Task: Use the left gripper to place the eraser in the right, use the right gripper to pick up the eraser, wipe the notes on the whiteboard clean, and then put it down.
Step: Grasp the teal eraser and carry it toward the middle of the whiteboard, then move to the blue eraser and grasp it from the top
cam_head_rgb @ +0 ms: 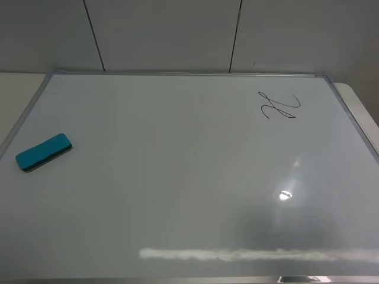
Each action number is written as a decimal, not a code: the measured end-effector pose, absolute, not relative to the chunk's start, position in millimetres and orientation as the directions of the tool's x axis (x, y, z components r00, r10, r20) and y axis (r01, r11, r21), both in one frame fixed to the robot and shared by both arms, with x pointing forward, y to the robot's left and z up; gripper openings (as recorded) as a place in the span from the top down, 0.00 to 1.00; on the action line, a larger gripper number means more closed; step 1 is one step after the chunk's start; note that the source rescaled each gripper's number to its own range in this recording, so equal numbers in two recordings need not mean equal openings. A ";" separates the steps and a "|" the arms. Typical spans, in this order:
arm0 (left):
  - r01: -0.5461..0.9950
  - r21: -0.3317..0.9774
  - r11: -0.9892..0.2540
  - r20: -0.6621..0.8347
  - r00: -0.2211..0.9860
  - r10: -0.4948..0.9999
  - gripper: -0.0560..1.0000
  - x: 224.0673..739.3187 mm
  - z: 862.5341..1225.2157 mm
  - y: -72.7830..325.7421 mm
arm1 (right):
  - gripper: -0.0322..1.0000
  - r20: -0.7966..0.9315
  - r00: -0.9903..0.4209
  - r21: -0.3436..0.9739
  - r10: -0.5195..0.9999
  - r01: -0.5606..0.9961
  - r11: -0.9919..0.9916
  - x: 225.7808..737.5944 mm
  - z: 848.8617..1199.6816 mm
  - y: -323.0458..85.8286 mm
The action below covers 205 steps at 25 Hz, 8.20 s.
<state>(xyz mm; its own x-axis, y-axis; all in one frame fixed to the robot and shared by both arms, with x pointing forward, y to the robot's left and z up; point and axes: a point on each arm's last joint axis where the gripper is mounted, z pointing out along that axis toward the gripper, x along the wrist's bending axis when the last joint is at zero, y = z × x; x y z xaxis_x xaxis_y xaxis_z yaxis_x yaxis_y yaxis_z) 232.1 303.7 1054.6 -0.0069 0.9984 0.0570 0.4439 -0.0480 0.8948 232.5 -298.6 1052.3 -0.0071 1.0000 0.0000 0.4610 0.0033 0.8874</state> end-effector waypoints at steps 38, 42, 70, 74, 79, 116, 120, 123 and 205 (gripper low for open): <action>0.790 0.602 -0.118 0.090 0.080 0.993 0.58 438.4 1068.3 304.4 | 0.00 0.000 -0.007 0.887 1.000 0.461 0.003 232.5 1052.3 -298.6; 0.831 0.524 -0.188 0.119 0.147 0.982 0.91 470.5 1050.9 304.5 | 0.00 0.000 -0.007 0.887 1.000 0.461 0.003 232.5 1052.3 -298.6; 0.885 0.302 -0.354 0.162 0.319 0.934 0.94 538.1 933.1 307.3 | 0.00 0.000 -0.007 0.887 1.000 0.461 0.003 232.5 1052.3 -298.6; 0.892 0.276 -0.357 0.154 0.326 0.933 0.94 539.8 922.8 307.4 | 0.00 0.000 -0.007 0.887 1.000 0.461 0.003 232.5 1052.3 -298.6; 0.889 0.281 -0.362 0.154 0.330 0.931 0.94 543.5 914.3 307.1 | 0.00 0.000 -0.007 0.887 1.000 0.461 0.003 232.5 1052.3 -298.6; 0.714 0.453 -0.535 0.014 0.594 0.804 0.95 540.6 894.9 116.8 | 0.00 0.000 -0.007 0.887 1.000 0.461 0.003 232.5 1052.3 -298.6; 0.648 0.459 -0.608 0.007 0.681 0.732 0.95 537.8 893.7 68.9 | 0.00 0.000 -0.007 0.887 1.000 0.461 0.003 232.5 1052.3 -298.6; 0.561 0.444 -0.698 0.023 0.772 0.635 0.95 532.2 892.9 34.5 | 0.00 0.000 -0.007 0.887 1.000 0.461 0.003 232.5 1052.3 -298.6; 0.614 0.749 -0.247 -0.007 0.380 0.925 0.00 553.0 1249.7 241.4 | 0.00 0.000 -0.007 0.887 1.000 0.461 0.003 232.5 1052.3 -298.6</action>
